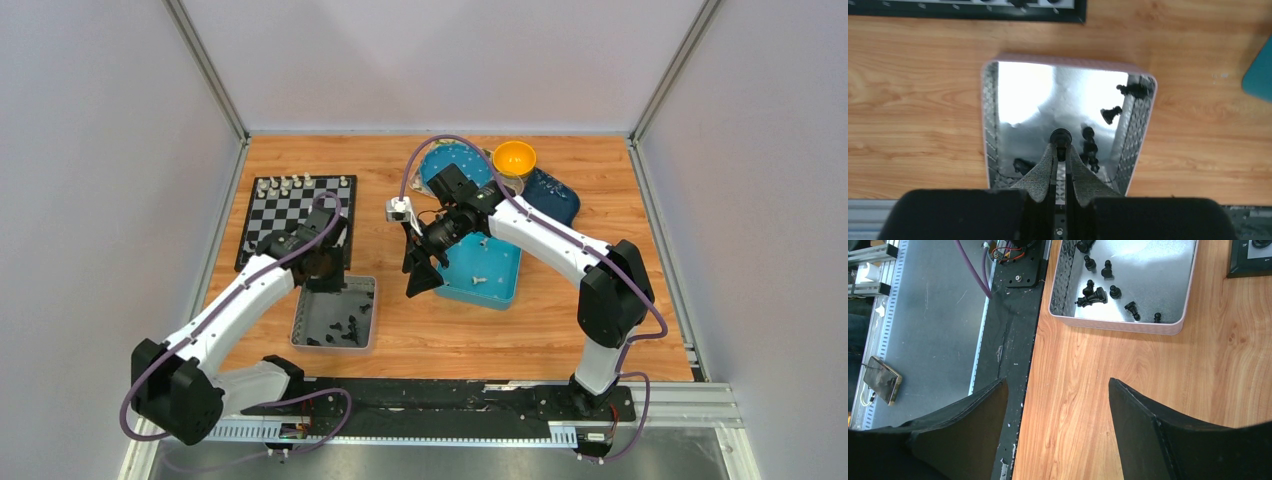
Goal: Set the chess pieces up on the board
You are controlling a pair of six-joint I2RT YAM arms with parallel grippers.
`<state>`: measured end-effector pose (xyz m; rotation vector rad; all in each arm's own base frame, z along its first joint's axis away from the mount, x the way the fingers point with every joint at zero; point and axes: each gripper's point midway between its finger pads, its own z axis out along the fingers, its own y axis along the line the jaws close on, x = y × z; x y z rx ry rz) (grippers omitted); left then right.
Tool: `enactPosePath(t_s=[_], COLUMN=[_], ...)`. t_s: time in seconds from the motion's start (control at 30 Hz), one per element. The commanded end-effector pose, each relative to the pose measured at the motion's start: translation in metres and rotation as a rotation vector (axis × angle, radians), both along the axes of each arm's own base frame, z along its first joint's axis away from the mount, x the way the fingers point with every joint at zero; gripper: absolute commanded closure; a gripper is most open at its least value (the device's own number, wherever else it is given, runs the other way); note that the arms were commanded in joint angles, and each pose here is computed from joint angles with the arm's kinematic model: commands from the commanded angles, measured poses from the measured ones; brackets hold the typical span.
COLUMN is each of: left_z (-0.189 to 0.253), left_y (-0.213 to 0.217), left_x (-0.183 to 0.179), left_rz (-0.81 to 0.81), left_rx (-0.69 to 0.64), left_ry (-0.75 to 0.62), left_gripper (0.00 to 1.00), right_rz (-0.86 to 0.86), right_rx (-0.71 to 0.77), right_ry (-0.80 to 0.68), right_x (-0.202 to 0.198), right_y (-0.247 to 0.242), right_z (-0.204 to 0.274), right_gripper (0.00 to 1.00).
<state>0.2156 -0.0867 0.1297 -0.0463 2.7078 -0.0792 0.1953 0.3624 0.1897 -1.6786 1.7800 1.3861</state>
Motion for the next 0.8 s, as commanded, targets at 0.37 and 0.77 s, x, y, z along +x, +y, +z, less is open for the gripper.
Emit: enactPosePath(t_s=[0.37,0.77], left_z=[0.038,-0.019], left_y=[0.141,0.193], left_x=[0.118,0.171], left_rz=[0.344,0.441], left_rx=[0.025,0.045], left_ry=[-0.175,-0.128], left_gripper=[0.99,0.98], right_rz=[0.016,-0.004], right_rx=[0.068,0.082], right_ry=[-0.034,-0.012], right_x=[0.003,0.014], right_y=[-0.001,-0.006], right_z=[0.018,0.018], right_gripper=[0.23,0.23])
